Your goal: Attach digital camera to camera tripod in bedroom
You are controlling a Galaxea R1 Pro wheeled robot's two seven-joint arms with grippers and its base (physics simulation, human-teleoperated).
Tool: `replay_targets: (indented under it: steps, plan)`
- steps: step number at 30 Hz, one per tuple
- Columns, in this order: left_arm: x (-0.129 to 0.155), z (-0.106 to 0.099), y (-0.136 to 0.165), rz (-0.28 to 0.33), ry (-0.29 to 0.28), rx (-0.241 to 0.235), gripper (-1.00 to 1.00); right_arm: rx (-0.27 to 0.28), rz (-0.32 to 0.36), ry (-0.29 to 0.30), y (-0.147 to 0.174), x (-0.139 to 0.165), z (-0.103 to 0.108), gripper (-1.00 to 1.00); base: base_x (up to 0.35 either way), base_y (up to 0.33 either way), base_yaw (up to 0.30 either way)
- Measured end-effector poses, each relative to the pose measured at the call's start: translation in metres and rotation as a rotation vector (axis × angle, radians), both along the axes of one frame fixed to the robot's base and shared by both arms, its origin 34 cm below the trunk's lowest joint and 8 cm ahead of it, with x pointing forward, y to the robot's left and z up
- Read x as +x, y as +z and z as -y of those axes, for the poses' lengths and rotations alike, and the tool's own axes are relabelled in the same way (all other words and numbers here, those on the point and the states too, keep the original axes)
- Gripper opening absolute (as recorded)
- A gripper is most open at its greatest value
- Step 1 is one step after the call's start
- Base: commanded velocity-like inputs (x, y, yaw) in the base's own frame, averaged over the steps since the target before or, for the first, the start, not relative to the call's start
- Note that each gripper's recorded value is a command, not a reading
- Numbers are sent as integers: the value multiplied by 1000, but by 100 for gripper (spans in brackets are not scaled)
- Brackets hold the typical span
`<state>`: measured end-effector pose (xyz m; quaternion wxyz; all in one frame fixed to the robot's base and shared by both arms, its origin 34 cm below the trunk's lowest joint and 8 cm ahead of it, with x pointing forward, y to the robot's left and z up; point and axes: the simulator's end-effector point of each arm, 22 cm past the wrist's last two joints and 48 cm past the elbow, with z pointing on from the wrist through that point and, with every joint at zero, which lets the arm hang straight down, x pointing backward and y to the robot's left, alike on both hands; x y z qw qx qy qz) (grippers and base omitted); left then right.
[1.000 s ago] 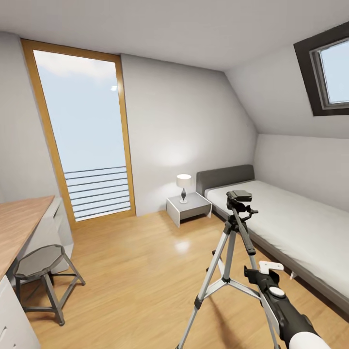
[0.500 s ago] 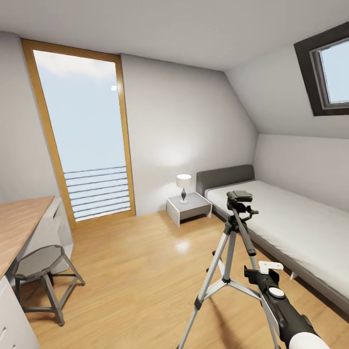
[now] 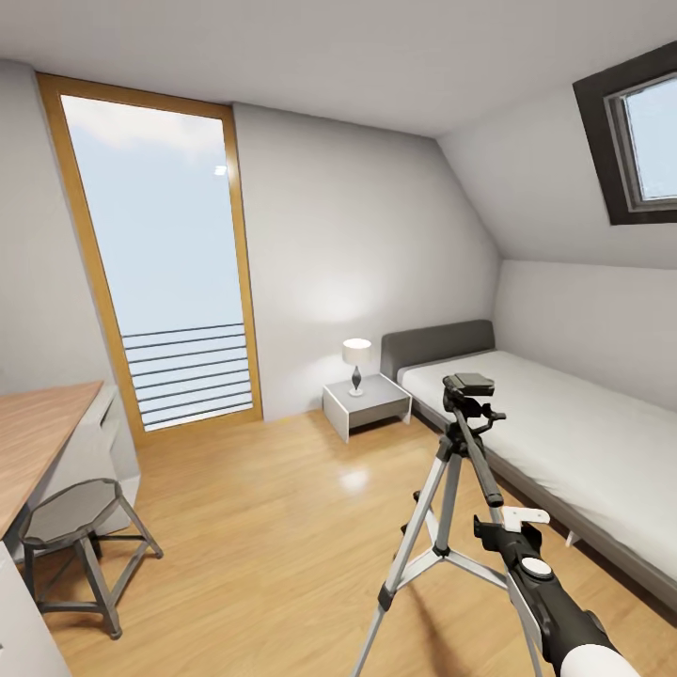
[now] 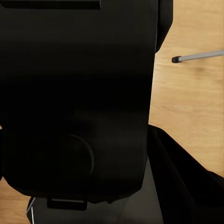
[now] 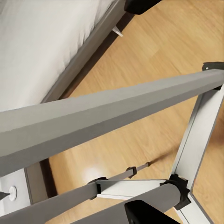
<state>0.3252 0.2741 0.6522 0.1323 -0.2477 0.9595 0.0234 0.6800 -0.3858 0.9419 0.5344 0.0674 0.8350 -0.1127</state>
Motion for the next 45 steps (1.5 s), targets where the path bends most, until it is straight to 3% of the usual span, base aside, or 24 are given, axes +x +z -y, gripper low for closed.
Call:
replay_targets:
  steps: [45]
  plan:
    - [0,-1,0,-1,-1,2,-100,1,0,-1,0,0,0,100,73,0,0]
